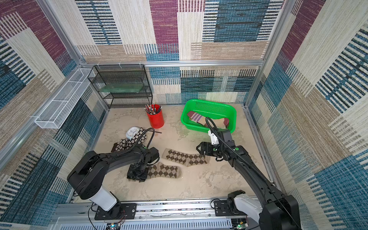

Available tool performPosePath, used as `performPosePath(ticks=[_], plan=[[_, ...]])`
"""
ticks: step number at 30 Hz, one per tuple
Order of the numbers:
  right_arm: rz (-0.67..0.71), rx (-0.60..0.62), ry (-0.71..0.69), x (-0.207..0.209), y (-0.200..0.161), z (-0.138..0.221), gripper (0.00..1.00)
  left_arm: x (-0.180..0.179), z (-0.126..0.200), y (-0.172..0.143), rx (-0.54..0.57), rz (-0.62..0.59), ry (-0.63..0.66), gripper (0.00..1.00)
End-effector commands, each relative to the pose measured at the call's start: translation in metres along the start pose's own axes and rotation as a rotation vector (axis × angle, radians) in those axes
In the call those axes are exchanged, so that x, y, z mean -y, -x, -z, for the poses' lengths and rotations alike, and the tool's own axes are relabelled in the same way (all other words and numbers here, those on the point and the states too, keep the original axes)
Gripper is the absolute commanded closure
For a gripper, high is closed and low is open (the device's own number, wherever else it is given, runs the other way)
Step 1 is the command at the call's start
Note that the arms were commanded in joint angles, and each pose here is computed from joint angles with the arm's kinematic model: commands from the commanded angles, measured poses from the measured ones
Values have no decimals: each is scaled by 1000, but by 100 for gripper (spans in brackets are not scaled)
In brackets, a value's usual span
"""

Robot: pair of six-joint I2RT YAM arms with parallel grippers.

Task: Place the socks together as a pair
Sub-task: Move the sock to the center of the board.

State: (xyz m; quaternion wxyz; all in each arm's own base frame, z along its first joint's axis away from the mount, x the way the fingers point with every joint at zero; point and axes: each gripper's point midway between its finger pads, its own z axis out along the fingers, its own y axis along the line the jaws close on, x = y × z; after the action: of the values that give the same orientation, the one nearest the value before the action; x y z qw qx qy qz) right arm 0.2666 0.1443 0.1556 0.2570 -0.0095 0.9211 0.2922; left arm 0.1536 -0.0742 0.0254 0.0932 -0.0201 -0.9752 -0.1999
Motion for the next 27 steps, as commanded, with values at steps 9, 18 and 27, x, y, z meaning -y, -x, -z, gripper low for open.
performPosePath(ticks=[9,18,27], plan=[[9,21,43,-5,-3,5,11,21,-16,29,3,14,-110,53],[-11,27,54,-3,-6,0,12,77,28,58,104,-74,-370,49],[-31,35,47,0,-6,-3,12,158,60,65,101,-167,-521,47]])
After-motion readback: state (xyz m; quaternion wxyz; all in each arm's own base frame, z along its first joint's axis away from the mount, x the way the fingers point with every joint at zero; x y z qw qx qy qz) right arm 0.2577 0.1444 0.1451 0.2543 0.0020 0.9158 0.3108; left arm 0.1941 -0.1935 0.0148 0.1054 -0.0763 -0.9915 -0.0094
